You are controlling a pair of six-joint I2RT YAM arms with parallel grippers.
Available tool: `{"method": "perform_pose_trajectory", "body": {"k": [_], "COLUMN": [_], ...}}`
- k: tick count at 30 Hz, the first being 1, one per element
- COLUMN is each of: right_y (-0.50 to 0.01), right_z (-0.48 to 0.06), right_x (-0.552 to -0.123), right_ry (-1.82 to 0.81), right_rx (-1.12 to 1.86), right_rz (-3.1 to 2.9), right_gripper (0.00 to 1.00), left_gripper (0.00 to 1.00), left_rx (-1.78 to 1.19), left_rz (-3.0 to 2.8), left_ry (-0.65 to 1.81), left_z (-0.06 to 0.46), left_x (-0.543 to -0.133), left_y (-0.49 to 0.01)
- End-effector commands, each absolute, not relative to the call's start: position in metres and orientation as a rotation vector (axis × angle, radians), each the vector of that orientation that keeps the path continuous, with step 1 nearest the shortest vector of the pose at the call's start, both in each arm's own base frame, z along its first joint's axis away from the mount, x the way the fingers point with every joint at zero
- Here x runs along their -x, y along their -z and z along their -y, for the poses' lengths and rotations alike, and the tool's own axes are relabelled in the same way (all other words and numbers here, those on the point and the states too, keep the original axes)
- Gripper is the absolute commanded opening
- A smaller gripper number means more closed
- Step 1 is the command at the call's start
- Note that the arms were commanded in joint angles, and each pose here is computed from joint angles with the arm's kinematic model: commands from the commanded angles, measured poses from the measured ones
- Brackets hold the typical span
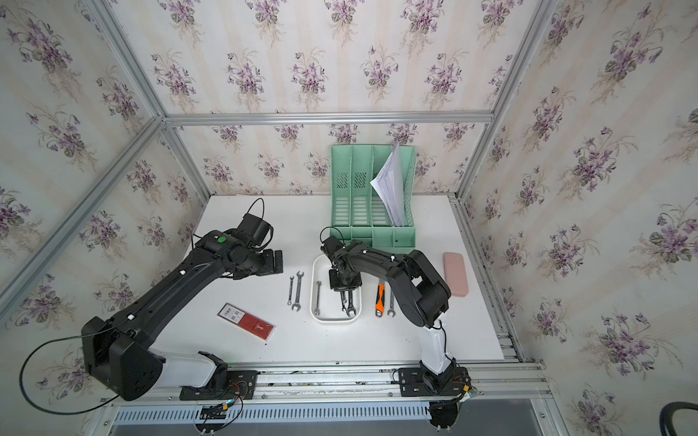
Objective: Take out the wrench from the storage box
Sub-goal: Pick up the wrench from the storage box.
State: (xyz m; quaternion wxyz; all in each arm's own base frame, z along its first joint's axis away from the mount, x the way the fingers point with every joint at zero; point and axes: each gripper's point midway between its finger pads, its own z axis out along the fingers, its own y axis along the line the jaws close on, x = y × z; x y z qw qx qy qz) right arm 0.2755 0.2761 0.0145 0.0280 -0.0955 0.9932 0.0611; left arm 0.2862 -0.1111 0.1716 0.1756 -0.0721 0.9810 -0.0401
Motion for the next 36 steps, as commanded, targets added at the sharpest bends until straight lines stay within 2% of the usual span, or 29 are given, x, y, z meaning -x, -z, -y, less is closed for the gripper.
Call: {"method": "perform_pose_trajectory", "body": {"k": [1, 5, 18, 26, 31, 36], "right_y": [-0.009, -0.015, -0.046, -0.095, -0.129, -0.149], "right_z": [-0.266, -0.267, -0.271, -0.271, -0.255, -0.216], "right_x": [-0.265, -0.265, -0.274, -0.283, -0.287, -0.291], "right_ry": [-0.116, -0.136, -0.165, -0.205, -0.222, -0.172], "right_rx": [0.321, 0.32, 0.33, 0.335, 0.298, 0.222], "right_rz": [-3.116, -3.109, -3.052, -2.951, -2.887, -2.854], "right_gripper": [0.15, 0.08, 0.05, 0.02, 0.01, 0.01], "left_gripper": [0.99, 0.99, 0.99, 0.99, 0.99, 0.99], "left_rx": [0.203, 0.198, 0.194, 0.19, 0.189, 0.191], "left_rz": [-2.777, -2.775, -2.779, -2.779, -2.781, -2.778], "left_ry": [0.116, 0.114, 0.116, 0.113, 0.114, 0.118], "left_z": [0.112, 0.112, 0.113, 0.113, 0.113, 0.113], "left_x": [-0.288, -0.288, -0.29, -0.29, -0.29, -0.29], "left_y": [-0.172, -0.173, -0.173, -0.174, -0.174, -0.175]}}
